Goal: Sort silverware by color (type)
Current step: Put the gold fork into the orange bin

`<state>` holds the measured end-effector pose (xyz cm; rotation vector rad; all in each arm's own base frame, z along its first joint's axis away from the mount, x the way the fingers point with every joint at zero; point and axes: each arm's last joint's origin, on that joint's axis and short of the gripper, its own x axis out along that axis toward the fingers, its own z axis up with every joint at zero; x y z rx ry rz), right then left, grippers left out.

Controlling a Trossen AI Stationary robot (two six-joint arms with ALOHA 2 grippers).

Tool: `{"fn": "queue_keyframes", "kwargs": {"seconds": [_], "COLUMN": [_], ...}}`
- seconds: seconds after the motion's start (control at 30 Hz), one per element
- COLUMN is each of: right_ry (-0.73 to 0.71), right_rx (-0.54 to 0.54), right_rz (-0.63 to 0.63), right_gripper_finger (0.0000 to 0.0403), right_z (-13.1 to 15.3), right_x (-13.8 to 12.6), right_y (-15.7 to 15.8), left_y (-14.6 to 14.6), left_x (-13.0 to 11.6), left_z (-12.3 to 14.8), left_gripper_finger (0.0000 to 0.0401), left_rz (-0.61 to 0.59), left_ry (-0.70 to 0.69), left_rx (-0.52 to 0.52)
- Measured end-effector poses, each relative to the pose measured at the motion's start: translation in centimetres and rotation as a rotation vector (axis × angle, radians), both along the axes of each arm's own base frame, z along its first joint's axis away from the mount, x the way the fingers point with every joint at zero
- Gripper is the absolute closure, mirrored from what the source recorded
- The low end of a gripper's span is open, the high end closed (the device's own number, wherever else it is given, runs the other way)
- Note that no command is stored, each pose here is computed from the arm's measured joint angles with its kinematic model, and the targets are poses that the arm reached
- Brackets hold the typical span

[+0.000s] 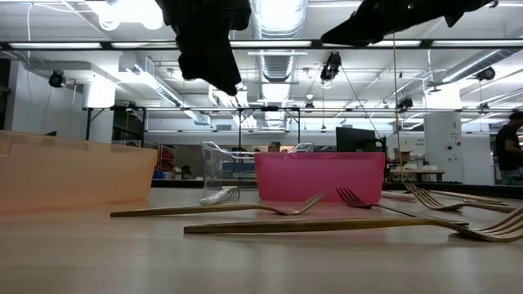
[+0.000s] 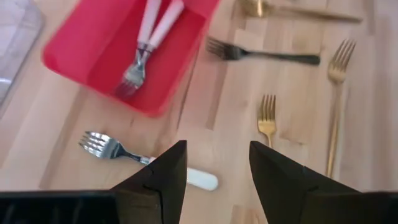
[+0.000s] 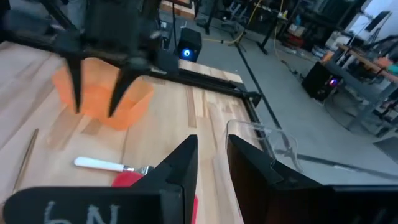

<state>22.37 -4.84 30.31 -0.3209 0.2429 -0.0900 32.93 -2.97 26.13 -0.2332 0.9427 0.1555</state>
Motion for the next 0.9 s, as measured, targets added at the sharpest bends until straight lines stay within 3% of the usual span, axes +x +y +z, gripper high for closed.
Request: {"fn": "queue_keyframes", "kwargs": {"seconds": [0.27,0.63,0.9], "right_ry": [-0.019,-0.018,-0.019], "right_rx": [-0.027,-0.016,-0.011], "right_rz": [0.005,0.002,0.001], "right_gripper_finger": [0.0323,0.0323,0.0323], "right_z": [0.3,0.3,0.3], "right_x": [-0.2,-0.2,-0.2], "right_y": [0.0,0.1,0.1], "left_y": [-4.6,-5.3,-5.9], "left_x": [1.7,2.5,3.0], "left_z": [-1.8,-3.8,-4.5], "left_gripper_finger": [0.0247,0.0241,0.021], "left_rz": [-0.04,-0.039,-0.042], "left_ry": [0.036,0.083,0.065], "left_rx": [0.08,0.074,0.064]}}
